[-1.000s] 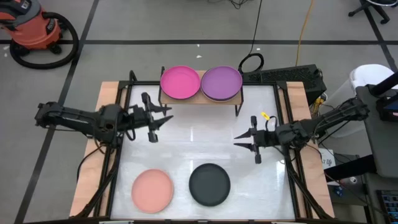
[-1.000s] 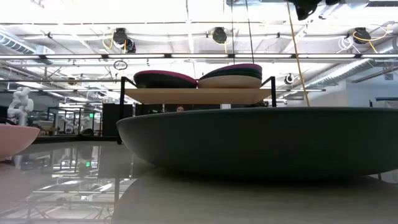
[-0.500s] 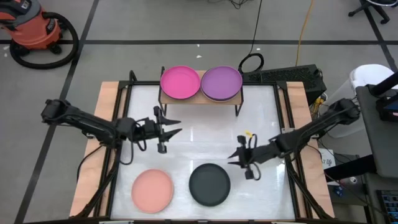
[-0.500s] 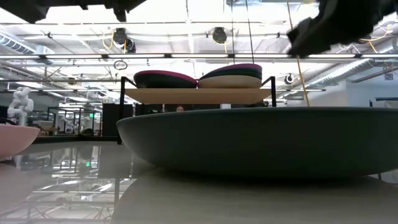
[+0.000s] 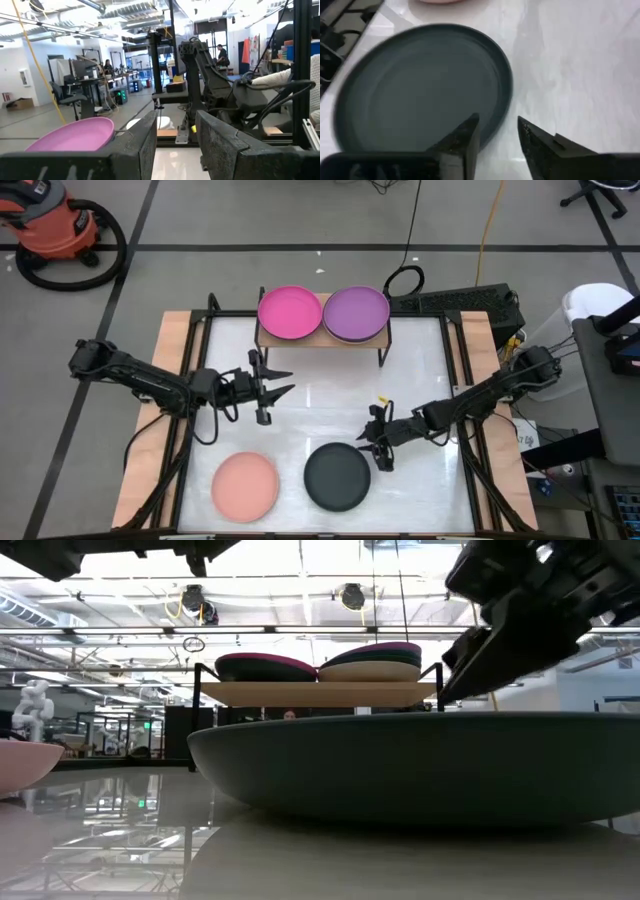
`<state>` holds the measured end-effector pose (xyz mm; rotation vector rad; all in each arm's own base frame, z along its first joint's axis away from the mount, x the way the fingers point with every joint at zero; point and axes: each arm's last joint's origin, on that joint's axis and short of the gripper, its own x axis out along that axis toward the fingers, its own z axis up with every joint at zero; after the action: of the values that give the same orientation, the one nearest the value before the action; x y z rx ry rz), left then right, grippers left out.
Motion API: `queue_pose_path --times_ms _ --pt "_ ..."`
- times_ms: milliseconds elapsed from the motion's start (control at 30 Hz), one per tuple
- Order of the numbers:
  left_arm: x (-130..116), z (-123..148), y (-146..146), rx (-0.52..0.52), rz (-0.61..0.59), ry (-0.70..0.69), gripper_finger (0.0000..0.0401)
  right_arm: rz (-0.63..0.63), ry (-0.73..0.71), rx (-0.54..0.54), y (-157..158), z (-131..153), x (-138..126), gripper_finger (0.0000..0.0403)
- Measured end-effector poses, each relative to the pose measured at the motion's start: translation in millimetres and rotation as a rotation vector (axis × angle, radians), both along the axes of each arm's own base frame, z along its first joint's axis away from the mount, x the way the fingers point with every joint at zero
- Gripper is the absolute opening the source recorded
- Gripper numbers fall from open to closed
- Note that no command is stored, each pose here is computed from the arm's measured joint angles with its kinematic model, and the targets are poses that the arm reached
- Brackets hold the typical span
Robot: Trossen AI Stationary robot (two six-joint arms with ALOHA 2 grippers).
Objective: Place and stack plates onto a shelf
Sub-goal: Stack the black plate on top of the pink plate on the shelf
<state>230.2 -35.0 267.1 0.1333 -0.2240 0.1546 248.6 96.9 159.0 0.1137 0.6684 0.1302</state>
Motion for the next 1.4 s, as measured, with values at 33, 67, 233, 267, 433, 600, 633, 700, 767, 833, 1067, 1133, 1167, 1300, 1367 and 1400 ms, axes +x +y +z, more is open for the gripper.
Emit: queue_pose_path --times_ms 33,67,233,267,433,600,633,700,767,833,1067,1133,1167,1300,1367,1400 --pt "0 0 0 0.000 0.000 0.000 0.0143 -0.007 0.009 0.002 -2 -2 1 0.0124" --pt "0 0 0 0.000 0.000 0.000 0.0143 -0.006 0.019 0.012 -3 -5 3 0.0134" --pt "0 0 0 0.000 0.000 0.000 0.0143 -0.024 0.037 0.072 -10 -13 11 0.0187" --pt "0 0 0 0.000 0.000 0.000 0.0143 -0.026 0.032 0.078 -10 -15 12 0.0195" --pt "0 0 0 0.000 0.000 0.000 0.0143 -0.021 0.046 0.089 -12 -24 17 0.0219" --pt "0 0 0 0.000 0.000 0.001 0.0143 -0.029 0.068 0.081 -13 -30 18 0.0219" --pt "0 0 0 0.000 0.000 0.001 0.0143 -0.031 0.070 0.082 -13 -31 18 0.0217" --pt "0 0 0 0.000 0.000 0.001 0.0143 -0.040 0.069 0.087 -15 -32 20 0.0213" --pt "0 0 0 0.000 0.000 0.001 0.0143 -0.048 0.083 0.086 -15 -35 20 0.0210" --pt "0 0 0 0.000 0.000 0.001 0.0143 -0.058 0.075 0.099 -15 -37 22 0.0207" --pt "0 0 0 -0.013 -0.003 -0.001 0.0143 -0.051 0.080 0.130 -13 -51 27 0.0197" --pt "0 0 0 -0.015 -0.004 -0.001 0.0143 -0.056 0.090 0.132 -13 -53 28 0.0187" --pt "0 0 0 -0.015 -0.004 -0.001 0.0143 -0.057 0.092 0.131 -13 -54 28 0.0177" --pt "0 0 0 -0.017 -0.004 -0.001 0.0143 -0.060 0.085 0.133 -14 -53 28 0.0118" --pt "0 0 0 -0.018 -0.005 -0.002 0.0143 -0.059 0.079 0.135 -14 -53 29 0.0077" --pt "0 0 0 -0.018 -0.005 -0.002 0.0143 -0.059 0.075 0.135 -14 -52 29 0.0055"
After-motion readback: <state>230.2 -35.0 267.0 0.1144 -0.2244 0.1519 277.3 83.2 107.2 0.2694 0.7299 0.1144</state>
